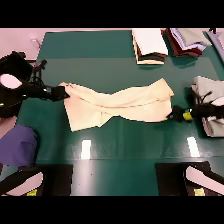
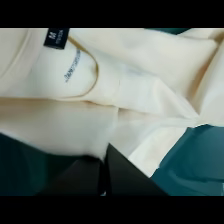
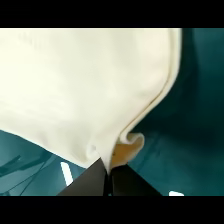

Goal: Fold the shirts.

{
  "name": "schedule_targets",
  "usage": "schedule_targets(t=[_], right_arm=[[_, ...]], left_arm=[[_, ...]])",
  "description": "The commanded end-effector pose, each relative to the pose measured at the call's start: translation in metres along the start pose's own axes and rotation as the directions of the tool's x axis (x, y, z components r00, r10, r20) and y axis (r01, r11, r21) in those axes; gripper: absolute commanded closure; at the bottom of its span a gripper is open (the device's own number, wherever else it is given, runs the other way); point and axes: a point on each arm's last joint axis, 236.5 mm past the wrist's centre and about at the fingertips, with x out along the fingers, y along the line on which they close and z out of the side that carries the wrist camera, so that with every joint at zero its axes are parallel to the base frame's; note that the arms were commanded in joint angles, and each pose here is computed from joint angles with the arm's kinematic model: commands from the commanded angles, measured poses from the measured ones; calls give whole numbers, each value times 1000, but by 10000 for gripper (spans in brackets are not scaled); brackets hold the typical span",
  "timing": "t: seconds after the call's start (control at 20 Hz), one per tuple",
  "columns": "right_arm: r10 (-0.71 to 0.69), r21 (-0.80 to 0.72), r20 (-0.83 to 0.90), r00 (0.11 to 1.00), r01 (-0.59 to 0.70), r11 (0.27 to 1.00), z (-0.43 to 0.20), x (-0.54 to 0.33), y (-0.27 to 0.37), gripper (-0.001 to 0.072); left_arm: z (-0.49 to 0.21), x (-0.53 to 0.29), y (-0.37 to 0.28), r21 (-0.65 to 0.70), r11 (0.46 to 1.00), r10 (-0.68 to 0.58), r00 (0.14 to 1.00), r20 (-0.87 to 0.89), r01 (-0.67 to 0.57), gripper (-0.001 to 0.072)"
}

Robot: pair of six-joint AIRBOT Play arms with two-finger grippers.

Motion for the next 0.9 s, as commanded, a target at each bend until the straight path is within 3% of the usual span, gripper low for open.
schedule_targets(t=[0.0,0.1,0.25,0.45,0.6,0.75,0.85], right_arm=[[43,-222,166,985,-5,975,39,-65,68,697],[94,-374,368,925,55,926,63,-147,126,697],[199,-502,635,746,203,841,63,-278,203,697],[290,-493,837,464,409,768,15,-416,267,698],[297,-423,902,313,510,749,-16,-474,289,698],[264,-389,918,297,534,750,-19,-492,292,698],[234,-399,903,361,497,771,-2,-481,282,699]], left_arm=[[35,-65,-47,121,992,-46,988,150,28,683],[68,-139,-98,245,969,-104,944,314,25,683],[96,-272,-180,417,908,-229,795,562,-34,683],[78,-423,-267,542,832,-395,555,732,-123,684],[57,-497,-300,567,803,-474,381,794,-182,685],[61,-519,-293,514,824,-436,312,844,-238,685],[79,-498,-272,461,853,-360,362,860,-245,685]])
